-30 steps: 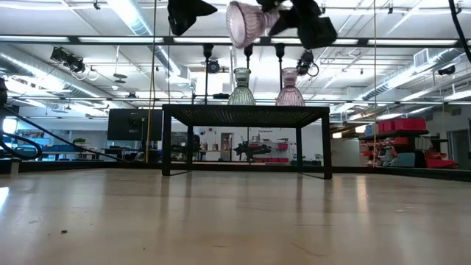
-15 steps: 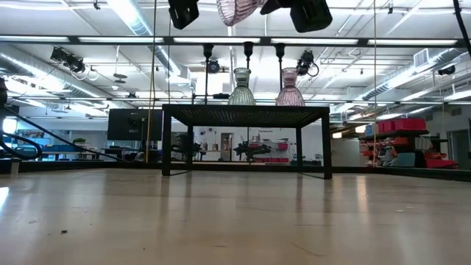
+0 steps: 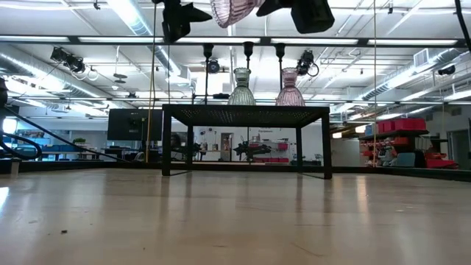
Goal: Pick & Place candle stick holders
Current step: Put the purple glass candle holder on the shelf aligned with the other green and purple glass candle holders
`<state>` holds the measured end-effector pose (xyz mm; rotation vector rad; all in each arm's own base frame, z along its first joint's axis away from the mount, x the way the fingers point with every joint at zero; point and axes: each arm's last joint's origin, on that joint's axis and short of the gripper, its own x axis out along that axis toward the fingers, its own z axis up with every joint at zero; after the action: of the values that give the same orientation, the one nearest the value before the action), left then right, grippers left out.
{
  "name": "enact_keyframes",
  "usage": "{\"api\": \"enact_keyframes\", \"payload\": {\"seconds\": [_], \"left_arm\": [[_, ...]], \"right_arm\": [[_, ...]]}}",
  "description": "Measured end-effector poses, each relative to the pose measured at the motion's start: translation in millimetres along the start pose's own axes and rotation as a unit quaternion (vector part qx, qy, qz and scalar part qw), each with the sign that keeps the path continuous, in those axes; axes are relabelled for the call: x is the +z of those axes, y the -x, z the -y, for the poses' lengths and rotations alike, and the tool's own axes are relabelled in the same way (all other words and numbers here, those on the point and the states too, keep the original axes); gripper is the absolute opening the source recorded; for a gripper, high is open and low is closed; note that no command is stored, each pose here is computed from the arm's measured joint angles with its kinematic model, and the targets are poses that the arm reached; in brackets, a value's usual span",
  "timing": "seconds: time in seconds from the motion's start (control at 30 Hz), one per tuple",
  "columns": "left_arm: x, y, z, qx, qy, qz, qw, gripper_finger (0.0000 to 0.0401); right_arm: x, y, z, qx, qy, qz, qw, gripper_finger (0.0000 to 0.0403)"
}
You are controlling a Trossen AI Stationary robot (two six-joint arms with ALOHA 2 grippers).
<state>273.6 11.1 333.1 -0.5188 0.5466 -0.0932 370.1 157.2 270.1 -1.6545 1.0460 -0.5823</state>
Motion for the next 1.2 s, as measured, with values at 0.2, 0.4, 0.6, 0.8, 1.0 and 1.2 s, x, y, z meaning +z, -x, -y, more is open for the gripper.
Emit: {"api": "enact_keyframes", "payload": {"seconds": [0.2,0.4,0.6,0.8,1.0,1.2], "left_arm": [[1.5,0.7,-0.1,-0.026,0.01,-0.004,1.0,0.0233],[0.5,0.6,1.5,-0.045,0.027,-0.016,0.998,0.0233],[0.0,0.7,3.2,-0.068,0.039,-0.028,0.997,0.0233],[-0.2,0.9,4.2,-0.081,0.049,-0.034,0.995,0.0233],[-0.1,-0.8,6.0,-0.103,0.06,-0.044,0.992,0.0233],[-7.7,-5.0,5.1,-0.091,0.085,-0.08,0.989,0.0233]], "right_arm": [[5.0,2.7,0.5,0.005,-0.006,0.015,1.0,0.0125],[10.2,0.1,5.3,0.014,-0.01,0.034,0.999,0.0125],[15.2,-2.8,12.2,0.013,-0.015,0.049,0.999,0.0125],[19.1,-2.7,16.5,0.018,-0.023,0.074,0.997,0.0125],[39.1,-10.7,1.6,0.02,0.029,0.084,0.996,0.0125],[43.4,-18.9,-2.1,0.019,0.028,0.071,0.997,0.0125]]}}
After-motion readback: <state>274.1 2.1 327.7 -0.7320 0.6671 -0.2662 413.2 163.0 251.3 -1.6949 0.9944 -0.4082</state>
